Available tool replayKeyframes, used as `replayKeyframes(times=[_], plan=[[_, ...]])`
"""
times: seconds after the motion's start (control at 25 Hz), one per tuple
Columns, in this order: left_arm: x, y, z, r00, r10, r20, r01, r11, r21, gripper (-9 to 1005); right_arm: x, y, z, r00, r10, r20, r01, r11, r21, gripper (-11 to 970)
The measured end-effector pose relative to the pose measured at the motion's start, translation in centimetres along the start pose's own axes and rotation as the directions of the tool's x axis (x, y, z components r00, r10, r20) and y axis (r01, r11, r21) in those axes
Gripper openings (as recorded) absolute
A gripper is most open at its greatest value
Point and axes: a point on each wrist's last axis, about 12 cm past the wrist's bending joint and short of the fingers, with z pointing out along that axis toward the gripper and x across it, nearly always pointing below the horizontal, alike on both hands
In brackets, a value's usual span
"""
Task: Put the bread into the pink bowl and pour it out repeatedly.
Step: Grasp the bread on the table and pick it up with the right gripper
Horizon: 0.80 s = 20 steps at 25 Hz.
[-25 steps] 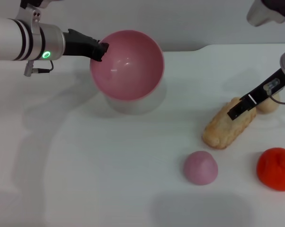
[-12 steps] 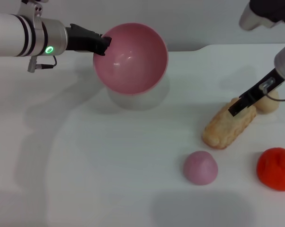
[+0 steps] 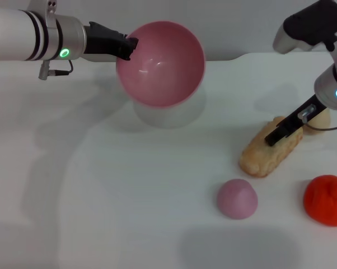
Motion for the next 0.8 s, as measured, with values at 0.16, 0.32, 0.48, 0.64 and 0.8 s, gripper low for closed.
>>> replayKeyframes(times=[0.16,0.32,0.48,0.64,0.8], plan=[[-0.1,-0.1,0.1,1.0,0.001,0.001,-0.001,1.0,0.002,47,0.2,0.1,0.6,1.0,0.004,-0.004,-0.004,1.0,-0.003,695],[-0.1,-0.2,0.1,1.0,0.002,0.002,-0.002,1.0,0.003,47,0.3,0.1,1.0,1.0,0.006,-0.004,-0.006,1.0,-0.003,694],[-0.2,-0.2,0.2,1.0,0.003,0.005,-0.003,1.0,0.004,47,0.5,0.1,1.4,1.0,0.009,-0.005,-0.009,1.0,-0.002,693],[-0.3,-0.3,0.2,1.0,0.003,0.006,-0.003,1.0,0.003,47,0.4,0.1,1.4,1.0,0.005,-0.004,-0.005,1.0,0.002,691],[-0.4,-0.3,0.2,1.0,0.004,0.009,-0.004,1.0,0.002,47,0.5,0.3,1.6,1.0,-0.009,-0.006,0.009,1.0,0.011,690]])
